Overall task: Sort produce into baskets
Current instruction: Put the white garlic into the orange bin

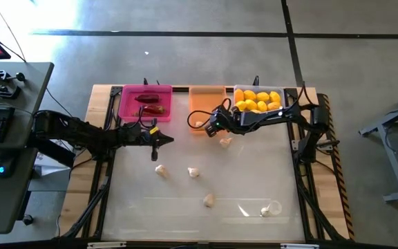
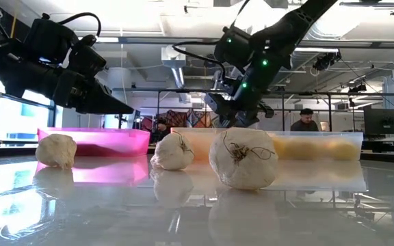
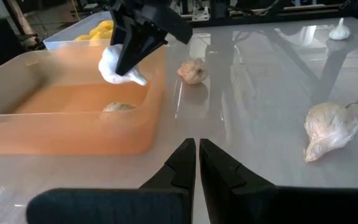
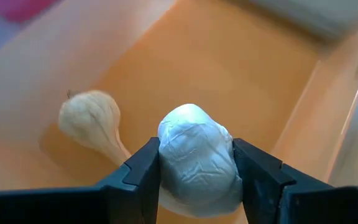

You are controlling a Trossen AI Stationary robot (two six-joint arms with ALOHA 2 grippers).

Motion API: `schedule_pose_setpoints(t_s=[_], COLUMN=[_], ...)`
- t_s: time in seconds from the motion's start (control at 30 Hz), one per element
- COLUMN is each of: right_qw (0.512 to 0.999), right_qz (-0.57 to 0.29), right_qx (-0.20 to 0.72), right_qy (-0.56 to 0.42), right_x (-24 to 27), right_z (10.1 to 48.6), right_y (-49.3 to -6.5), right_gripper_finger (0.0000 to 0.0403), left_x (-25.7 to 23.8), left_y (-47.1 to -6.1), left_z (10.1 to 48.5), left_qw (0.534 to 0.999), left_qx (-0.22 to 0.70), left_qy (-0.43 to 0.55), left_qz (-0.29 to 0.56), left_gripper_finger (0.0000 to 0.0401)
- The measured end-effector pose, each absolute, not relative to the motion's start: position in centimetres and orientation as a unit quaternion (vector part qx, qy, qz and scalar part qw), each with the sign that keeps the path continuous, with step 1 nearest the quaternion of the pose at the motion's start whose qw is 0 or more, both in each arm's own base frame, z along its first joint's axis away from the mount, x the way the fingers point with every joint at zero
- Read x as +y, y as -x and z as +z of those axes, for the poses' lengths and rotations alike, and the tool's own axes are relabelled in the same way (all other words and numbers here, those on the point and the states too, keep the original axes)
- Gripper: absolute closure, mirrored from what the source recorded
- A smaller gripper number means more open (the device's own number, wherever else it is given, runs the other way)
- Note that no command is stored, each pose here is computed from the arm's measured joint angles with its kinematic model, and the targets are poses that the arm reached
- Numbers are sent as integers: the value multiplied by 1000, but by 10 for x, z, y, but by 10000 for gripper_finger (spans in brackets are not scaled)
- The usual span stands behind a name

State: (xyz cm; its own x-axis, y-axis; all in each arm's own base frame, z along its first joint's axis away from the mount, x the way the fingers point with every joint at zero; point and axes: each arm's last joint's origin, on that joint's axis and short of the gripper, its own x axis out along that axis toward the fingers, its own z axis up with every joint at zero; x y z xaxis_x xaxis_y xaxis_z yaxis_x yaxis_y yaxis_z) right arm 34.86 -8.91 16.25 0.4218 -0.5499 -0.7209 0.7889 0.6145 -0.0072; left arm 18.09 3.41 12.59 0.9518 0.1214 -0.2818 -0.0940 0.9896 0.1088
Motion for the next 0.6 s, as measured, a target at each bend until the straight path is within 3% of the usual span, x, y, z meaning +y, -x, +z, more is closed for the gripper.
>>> schedule_pose_setpoints(t_s=[0.3,0.6], right_qw=[828,842], right_qz=[-390,-369], right_qx=[372,378], right_qy=[-153,-108], right_x=[-96,-94], right_z=[159,161], right_y=[-345,-348], right_gripper_finger=[241,159], left_x=[34,34], left_y=[-181,-181], left_z=[126,126], left_qw=[987,987], left_qx=[145,146], left_qy=[-47,-47], left_qz=[55,55], left_gripper_finger=[391,391])
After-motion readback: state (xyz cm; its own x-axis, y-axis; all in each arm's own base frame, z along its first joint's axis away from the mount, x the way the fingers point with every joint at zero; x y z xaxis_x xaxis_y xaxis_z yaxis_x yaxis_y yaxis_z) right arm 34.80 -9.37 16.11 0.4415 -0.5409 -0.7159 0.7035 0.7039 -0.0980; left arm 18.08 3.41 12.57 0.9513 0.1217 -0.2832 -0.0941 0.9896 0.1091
